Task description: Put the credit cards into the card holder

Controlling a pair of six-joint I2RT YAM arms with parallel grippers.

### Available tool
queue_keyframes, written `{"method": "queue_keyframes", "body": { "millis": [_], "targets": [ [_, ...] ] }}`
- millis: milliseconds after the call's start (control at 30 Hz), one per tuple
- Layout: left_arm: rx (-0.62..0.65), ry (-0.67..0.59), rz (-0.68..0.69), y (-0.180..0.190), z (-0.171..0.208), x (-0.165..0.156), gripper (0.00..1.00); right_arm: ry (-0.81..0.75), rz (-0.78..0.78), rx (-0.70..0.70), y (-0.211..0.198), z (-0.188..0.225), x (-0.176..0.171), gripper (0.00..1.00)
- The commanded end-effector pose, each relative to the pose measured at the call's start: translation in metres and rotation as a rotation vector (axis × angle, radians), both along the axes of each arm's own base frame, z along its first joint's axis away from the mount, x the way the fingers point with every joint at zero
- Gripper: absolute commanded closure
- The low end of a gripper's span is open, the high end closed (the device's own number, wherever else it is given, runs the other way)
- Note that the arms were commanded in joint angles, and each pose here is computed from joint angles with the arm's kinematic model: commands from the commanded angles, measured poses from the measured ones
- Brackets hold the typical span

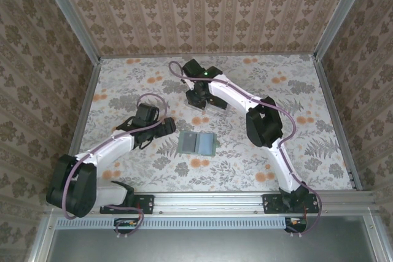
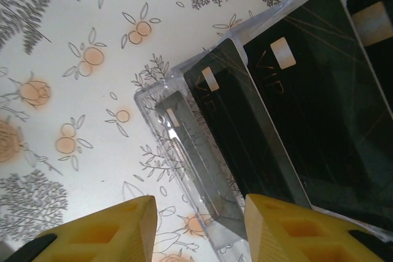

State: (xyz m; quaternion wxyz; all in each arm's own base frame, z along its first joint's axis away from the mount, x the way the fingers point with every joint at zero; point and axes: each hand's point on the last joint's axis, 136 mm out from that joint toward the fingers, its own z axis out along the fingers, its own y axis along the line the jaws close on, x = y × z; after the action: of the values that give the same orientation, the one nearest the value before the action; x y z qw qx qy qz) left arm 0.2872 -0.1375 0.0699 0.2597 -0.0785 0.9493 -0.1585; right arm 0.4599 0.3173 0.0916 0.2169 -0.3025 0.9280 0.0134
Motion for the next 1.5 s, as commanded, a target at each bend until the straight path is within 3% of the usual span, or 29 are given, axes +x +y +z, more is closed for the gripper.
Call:
{"method": "queue_keyframes", "body": {
  "millis": [0, 400, 1000, 1233, 1467],
  "targets": [
    [-0.003, -0.016, -0.02, -0.003, 0.006, 0.008, 0.0, -0.03, 0.015, -0.09, -0.006, -0.004, 0.005, 0.58],
    [-0.007, -0.01, -0.017, -0.003, 0.003, 0.008, 0.0, -0.002, 0.028, -0.126, -0.007, -0.023, 0.005, 0.59],
    [-0.003, -0.005, -0.017, -0.002, -0.001, 0.006, 0.0, 0.032, 0.059, -0.105, -0.001, -0.025, -0.003, 0.87],
    [-0.003, -0.006, -0.018, -0.002, -0.001, 0.006, 0.0, 0.042, 0.07, -0.105, 0.001, -0.03, -0.004, 0.82],
    [-0.003, -0.004, -0.02, -0.003, -0.001, 0.005, 0.0, 0.039, 0.074, -0.098, 0.003, -0.028, -0.003, 0.87]
  ]
}}
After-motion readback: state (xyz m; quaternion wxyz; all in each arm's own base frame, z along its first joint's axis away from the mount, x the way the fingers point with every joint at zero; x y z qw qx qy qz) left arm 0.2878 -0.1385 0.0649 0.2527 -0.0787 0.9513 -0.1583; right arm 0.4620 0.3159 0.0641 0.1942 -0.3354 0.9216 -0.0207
